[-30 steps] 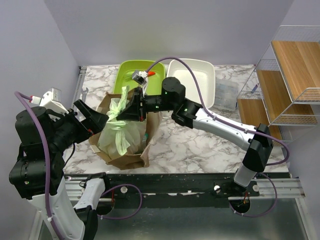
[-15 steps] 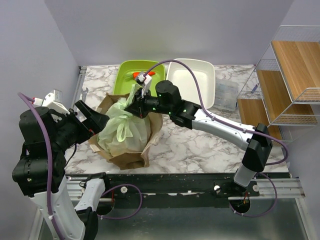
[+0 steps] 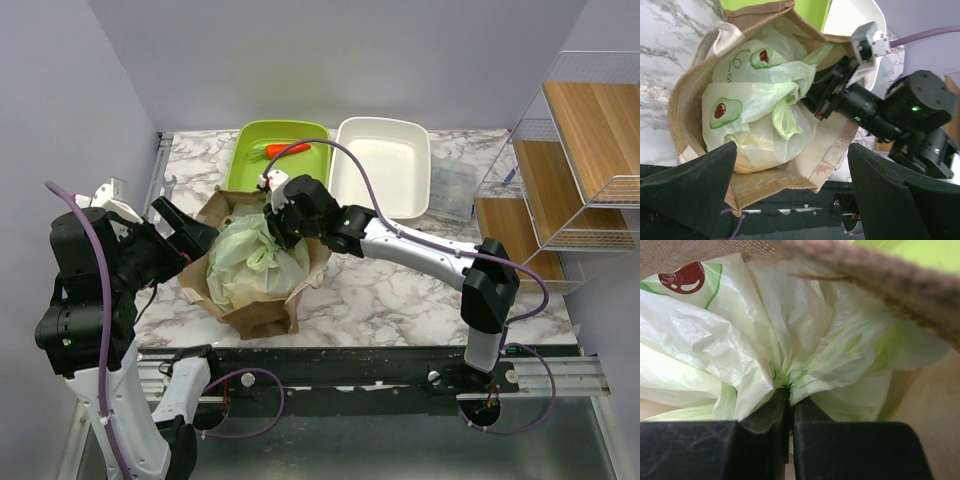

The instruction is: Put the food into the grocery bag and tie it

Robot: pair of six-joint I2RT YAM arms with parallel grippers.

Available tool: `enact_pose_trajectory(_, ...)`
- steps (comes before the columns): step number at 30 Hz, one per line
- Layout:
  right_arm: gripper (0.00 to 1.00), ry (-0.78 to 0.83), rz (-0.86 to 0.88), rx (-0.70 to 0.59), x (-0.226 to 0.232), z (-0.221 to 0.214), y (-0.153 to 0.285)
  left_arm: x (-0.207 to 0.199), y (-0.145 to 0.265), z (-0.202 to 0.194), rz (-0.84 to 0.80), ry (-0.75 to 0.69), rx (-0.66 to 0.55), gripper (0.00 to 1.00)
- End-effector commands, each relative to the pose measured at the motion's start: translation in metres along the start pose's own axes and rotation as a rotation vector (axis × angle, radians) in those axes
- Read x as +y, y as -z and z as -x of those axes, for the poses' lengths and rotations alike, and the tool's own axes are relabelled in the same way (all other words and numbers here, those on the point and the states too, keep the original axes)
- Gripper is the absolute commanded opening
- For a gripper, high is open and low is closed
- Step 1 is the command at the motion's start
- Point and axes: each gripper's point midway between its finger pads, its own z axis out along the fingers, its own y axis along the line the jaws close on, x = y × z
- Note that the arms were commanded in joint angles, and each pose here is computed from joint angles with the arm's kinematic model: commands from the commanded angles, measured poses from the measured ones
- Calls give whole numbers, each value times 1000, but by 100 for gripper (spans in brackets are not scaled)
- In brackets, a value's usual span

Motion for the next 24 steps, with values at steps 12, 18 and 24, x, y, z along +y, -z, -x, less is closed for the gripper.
enact_pose_trajectory(12,68,20,-31,14,13,70,71,65,-23,8,266,44,-124,96)
enact_pose_trajectory(18,80,-10,-135,-56,0,92,112,85,-27,8,350,50,-145,96)
enact_pose_trajectory(24,82,-60,-356,-85,-37,81,153,110,-38,-3,417,63,-152,93)
